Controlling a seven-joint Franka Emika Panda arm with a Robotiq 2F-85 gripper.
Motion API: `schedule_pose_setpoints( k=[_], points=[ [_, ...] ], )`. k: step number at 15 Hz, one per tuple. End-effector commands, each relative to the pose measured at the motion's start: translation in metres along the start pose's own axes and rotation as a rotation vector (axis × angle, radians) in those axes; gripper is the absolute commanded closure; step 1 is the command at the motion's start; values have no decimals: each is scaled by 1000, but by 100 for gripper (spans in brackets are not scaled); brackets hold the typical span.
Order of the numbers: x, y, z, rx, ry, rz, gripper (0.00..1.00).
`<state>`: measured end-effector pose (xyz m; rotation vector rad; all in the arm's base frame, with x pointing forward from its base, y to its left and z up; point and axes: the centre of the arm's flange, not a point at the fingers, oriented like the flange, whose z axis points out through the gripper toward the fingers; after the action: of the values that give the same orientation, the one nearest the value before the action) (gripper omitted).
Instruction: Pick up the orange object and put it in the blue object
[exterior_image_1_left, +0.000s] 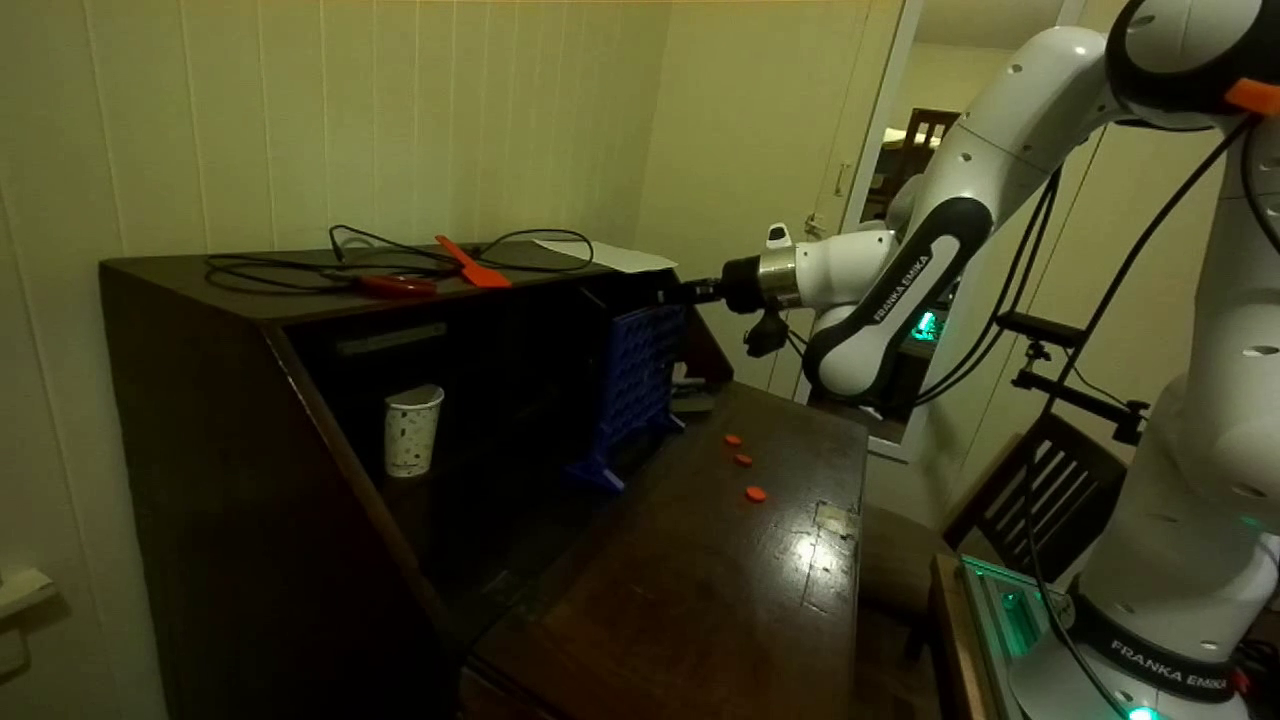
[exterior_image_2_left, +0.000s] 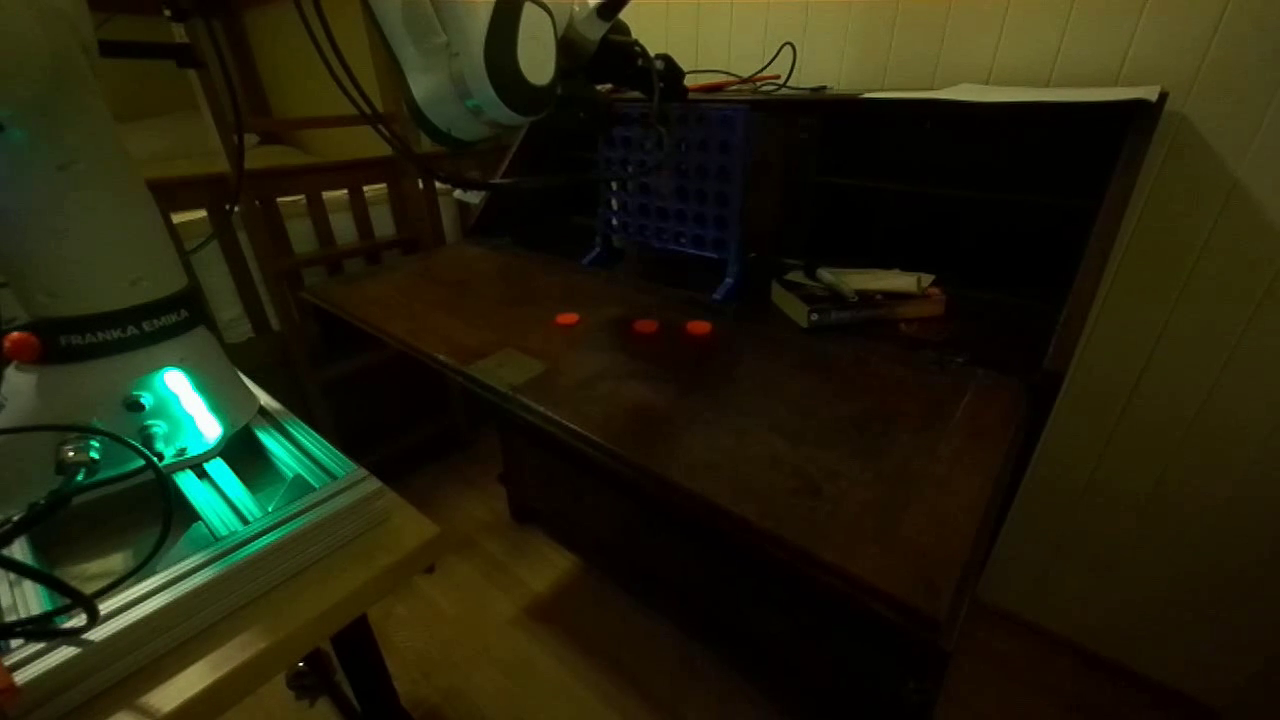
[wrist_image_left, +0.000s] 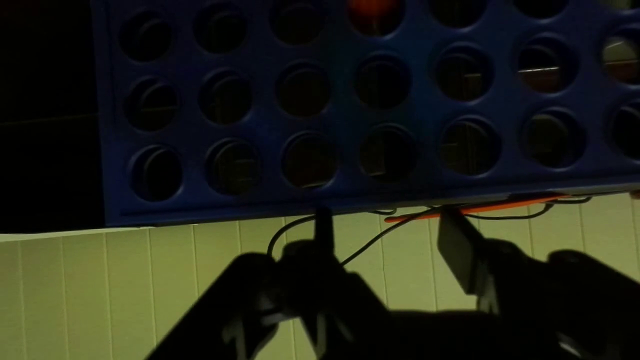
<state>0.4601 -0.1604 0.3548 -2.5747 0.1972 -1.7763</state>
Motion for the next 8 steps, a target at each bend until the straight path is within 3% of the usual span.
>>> schedule_pose_setpoints(
  k=[1, 3, 8],
  points=[
    [2, 3, -6, 18, -4, -10, 12],
    [4, 3, -8, 20, 1, -2, 1],
    [15, 2, -20, 25, 49, 8, 0]
  ],
)
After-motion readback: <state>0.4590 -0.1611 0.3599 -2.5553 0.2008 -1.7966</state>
